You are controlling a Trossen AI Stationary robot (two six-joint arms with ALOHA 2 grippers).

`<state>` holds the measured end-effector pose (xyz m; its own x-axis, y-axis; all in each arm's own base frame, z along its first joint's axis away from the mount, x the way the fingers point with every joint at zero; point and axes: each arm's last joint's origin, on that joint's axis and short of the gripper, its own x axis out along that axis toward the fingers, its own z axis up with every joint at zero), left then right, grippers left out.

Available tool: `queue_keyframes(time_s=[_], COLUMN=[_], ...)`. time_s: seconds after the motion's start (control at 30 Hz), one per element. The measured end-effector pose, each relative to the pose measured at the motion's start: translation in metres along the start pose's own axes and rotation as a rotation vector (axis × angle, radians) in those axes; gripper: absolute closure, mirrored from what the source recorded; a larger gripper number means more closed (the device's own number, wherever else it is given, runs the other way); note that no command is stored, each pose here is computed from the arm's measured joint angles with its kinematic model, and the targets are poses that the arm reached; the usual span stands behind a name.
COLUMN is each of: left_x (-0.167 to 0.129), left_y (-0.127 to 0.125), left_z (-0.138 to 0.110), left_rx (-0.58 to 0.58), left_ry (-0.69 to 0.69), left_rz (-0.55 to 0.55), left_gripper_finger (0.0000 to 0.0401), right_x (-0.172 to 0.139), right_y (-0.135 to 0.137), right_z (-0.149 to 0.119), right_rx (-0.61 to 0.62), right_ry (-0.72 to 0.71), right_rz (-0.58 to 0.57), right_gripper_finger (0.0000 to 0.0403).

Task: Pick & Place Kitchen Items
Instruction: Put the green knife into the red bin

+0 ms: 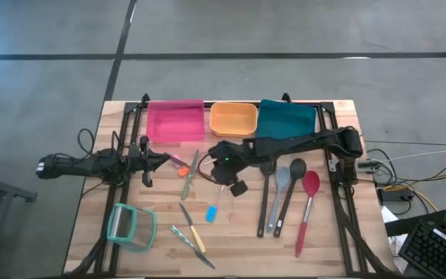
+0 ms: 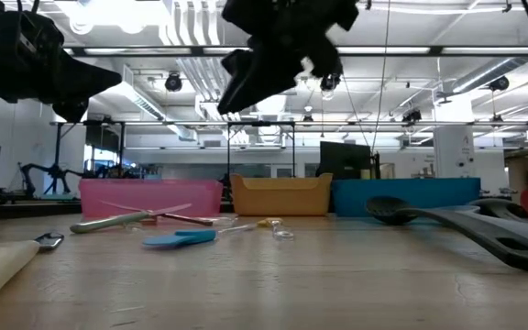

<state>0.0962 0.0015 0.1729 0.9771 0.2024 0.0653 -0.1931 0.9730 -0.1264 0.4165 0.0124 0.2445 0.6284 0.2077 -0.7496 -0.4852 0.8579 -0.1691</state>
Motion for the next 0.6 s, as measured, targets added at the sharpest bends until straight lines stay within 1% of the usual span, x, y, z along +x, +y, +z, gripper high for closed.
queue_keyframes(time_s=[0.1, 0.23, 0.33, 0.5, 0.53, 0.6], left_x=[0.0, 0.0, 0.0, 0.0, 0.0, 0.0], left_y=[0.0, 0.0, 0.0, 0.0, 0.0, 0.0], left_z=[0.0, 0.0, 0.0, 0.0, 0.0, 0.0], left_rx=[0.0, 0.0, 0.001, 0.011, -0.006, -0.075], left_ry=[0.0, 0.0, -0.001, 0.0, 0.0, -0.001], left_rz=[0.0, 0.0, 0.0, 0.004, 0.004, 0.005], left_gripper_finger=[0.0387, 0.0388, 0.0389, 0.0389, 0.0389, 0.0389], right_x=[-0.021, -0.047, -0.068, -0.116, -0.126, -0.144], right_y=[0.011, 0.028, 0.044, 0.072, 0.077, 0.089], right_z=[-0.002, -0.019, -0.036, -0.068, -0.075, -0.089], right_rx=[0.067, 0.187, 0.257, 0.333, 0.345, 0.362], right_ry=[-0.006, 0.003, -0.025, -0.162, -0.202, -0.297], right_rz=[-0.02, -0.088, -0.18, -0.348, -0.373, -0.411], right_gripper_finger=[0.0313, 0.038, 0.0388, 0.0394, 0.0394, 0.0394])
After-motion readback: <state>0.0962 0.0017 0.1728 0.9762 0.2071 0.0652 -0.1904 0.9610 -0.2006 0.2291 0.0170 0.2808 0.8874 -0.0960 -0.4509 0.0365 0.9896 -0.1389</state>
